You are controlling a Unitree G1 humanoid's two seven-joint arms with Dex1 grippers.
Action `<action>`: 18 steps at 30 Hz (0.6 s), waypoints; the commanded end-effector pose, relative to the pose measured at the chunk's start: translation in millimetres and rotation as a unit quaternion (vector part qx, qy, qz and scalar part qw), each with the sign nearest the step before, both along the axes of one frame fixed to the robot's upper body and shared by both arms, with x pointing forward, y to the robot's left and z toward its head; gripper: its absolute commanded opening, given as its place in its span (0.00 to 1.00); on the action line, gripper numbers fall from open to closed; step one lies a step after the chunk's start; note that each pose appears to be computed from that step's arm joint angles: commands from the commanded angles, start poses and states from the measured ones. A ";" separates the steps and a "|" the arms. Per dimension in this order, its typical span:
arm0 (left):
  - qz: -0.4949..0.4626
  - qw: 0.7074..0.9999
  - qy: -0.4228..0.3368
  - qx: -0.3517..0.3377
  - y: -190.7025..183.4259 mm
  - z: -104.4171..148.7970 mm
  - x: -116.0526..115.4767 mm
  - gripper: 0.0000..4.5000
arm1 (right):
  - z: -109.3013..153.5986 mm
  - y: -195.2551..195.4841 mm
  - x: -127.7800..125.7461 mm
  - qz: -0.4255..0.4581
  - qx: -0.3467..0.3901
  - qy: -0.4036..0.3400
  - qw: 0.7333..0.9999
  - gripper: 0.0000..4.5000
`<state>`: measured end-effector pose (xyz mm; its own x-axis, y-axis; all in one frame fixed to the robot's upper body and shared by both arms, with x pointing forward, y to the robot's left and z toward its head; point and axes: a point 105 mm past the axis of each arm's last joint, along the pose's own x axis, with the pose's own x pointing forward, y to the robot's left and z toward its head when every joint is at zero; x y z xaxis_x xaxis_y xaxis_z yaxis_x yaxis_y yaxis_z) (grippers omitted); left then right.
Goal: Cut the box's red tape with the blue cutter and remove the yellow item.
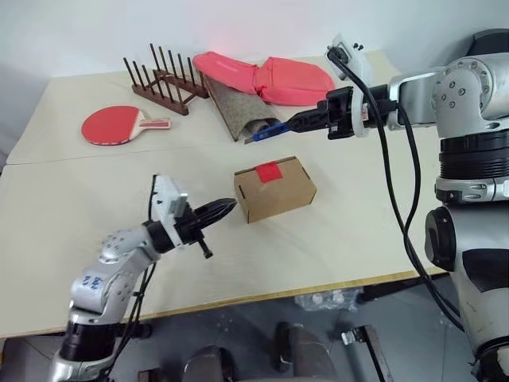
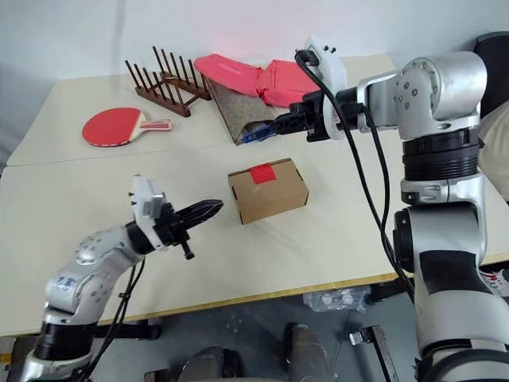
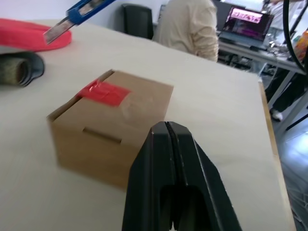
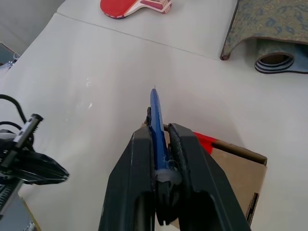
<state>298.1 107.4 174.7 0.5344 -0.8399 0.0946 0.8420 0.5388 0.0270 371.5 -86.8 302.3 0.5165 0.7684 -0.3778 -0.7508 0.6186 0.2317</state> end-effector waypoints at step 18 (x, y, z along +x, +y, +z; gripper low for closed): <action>-0.017 0.991 0.001 0.136 -20.8 -19.0 47.9 0.00 | 11.9 -15.5 -3.1 -0.035 0.036 -0.029 0.998 0.04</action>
